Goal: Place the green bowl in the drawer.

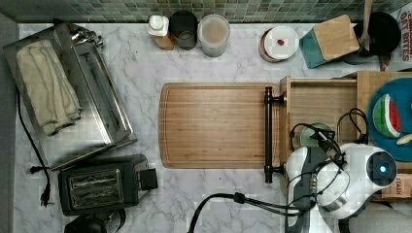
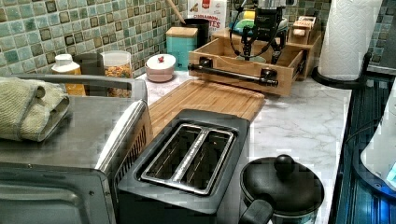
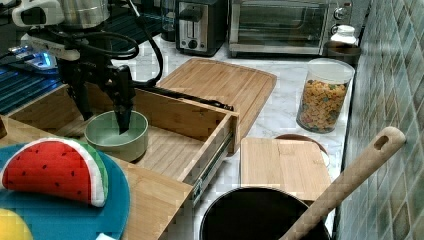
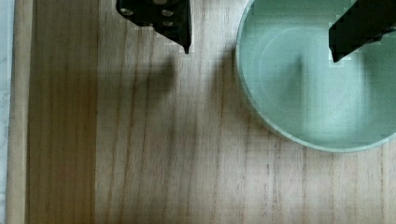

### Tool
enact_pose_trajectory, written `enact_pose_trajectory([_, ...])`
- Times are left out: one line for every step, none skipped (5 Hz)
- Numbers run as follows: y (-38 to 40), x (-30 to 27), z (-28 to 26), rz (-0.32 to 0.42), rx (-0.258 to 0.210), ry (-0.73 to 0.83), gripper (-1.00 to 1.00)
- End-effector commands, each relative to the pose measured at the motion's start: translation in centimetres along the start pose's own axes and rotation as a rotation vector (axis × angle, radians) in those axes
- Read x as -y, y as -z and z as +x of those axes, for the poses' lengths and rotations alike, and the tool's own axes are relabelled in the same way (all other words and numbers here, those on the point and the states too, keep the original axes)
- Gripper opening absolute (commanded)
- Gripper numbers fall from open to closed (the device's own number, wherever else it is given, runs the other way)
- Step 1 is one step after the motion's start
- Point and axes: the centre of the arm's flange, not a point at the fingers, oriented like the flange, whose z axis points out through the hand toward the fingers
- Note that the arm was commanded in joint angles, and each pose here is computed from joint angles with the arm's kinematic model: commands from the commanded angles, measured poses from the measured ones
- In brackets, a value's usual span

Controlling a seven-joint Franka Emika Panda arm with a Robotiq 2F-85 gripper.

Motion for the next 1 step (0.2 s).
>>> enact_pose_trajectory([3.4, 0.28, 1.33, 0.056, -0.038, -0.041, 1.0])
